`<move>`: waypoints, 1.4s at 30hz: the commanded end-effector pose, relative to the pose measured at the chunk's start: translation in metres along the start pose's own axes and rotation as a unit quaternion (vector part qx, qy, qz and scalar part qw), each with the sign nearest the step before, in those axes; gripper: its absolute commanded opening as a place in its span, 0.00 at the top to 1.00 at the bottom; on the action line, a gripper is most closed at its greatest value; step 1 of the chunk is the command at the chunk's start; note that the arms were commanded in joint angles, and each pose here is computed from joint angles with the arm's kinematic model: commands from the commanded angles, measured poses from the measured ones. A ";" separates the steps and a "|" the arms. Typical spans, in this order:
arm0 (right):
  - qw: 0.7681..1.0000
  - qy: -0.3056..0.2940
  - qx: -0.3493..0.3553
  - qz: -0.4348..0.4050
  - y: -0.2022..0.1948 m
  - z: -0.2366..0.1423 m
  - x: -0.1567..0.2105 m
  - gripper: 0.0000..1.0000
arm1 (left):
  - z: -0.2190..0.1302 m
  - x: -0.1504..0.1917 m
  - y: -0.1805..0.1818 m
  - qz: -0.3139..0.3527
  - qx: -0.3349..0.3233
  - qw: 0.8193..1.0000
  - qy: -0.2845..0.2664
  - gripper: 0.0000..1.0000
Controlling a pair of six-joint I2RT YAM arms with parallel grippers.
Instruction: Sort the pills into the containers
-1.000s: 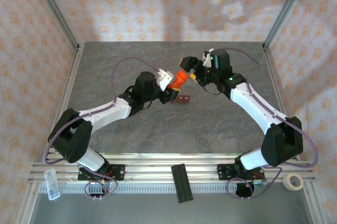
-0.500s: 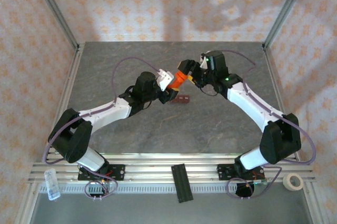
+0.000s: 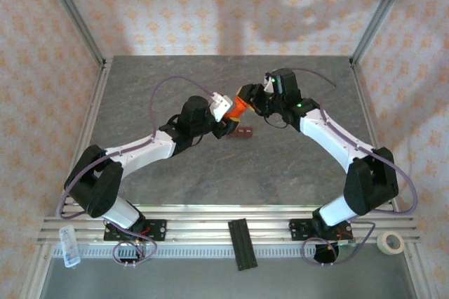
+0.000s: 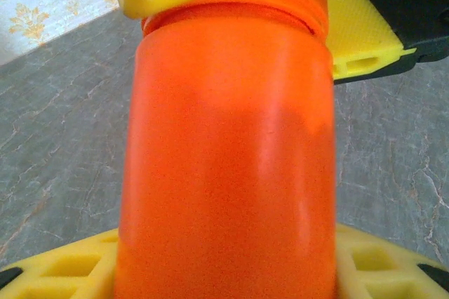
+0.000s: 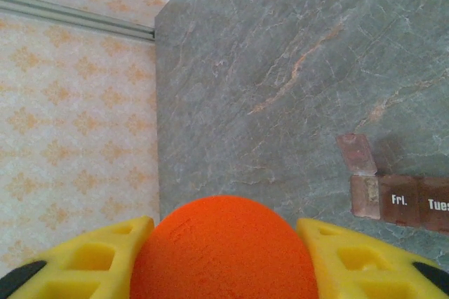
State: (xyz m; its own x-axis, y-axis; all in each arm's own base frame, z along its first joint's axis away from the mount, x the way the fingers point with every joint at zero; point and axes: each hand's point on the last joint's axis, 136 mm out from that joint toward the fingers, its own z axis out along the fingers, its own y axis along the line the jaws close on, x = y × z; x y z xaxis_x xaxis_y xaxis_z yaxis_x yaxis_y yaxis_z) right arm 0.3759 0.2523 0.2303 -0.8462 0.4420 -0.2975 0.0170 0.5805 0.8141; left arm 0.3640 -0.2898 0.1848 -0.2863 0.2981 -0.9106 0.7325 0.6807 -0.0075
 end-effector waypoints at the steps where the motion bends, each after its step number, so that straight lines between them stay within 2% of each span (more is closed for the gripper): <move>1: 0.999 -0.018 -0.019 -0.026 0.015 -0.005 -0.007 0.57 | -0.004 -0.030 -0.003 0.009 0.004 0.999 -0.040 1.00; 4: 0.997 -0.029 -0.026 -0.065 0.020 -0.010 -0.012 0.59 | -0.007 -0.035 -0.008 -0.004 0.029 0.998 -0.054 1.00; 8: 0.988 -0.047 -0.062 -0.130 0.028 -0.022 -0.024 0.59 | -0.016 -0.047 -0.014 -0.054 0.095 0.991 -0.081 1.00; 13: 0.962 -0.048 -0.104 -0.248 0.033 -0.047 -0.033 0.56 | -0.025 -0.054 -0.026 -0.108 0.178 0.974 -0.085 1.00; 16: 0.953 -0.040 -0.109 -0.281 0.032 -0.056 -0.033 0.55 | -0.027 -0.053 -0.032 -0.116 0.200 0.970 -0.082 1.00; 22: 0.954 -0.014 -0.128 -0.271 0.037 -0.056 -0.027 0.55 | -0.025 -0.053 -0.033 -0.126 0.208 0.966 -0.086 1.00; 30: 0.973 -0.020 -0.138 -0.184 0.037 -0.048 -0.028 0.56 | -0.020 -0.055 -0.017 -0.115 0.154 0.977 -0.093 1.00; 35: 0.979 -0.011 -0.130 -0.154 0.040 -0.037 -0.019 0.53 | -0.021 -0.054 -0.006 -0.098 0.113 0.984 -0.095 1.00; 37: 0.980 -0.007 -0.127 -0.152 0.042 -0.034 -0.014 0.46 | -0.023 -0.055 -0.002 -0.093 0.101 0.986 -0.098 1.00; 42: 0.985 -0.017 -0.108 -0.135 0.042 -0.034 -0.016 0.18 | -0.024 -0.055 0.002 -0.084 0.083 0.988 -0.098 1.00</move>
State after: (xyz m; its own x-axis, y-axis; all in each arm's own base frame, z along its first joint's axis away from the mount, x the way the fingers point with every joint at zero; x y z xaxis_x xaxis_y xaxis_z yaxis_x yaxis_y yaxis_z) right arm 0.3641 0.2512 0.2761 -0.8087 0.2610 -0.5271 -0.3517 0.5036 0.7891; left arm 0.3617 -0.2980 0.2214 -0.3792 0.0561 -0.9236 0.7855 0.5472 -0.2892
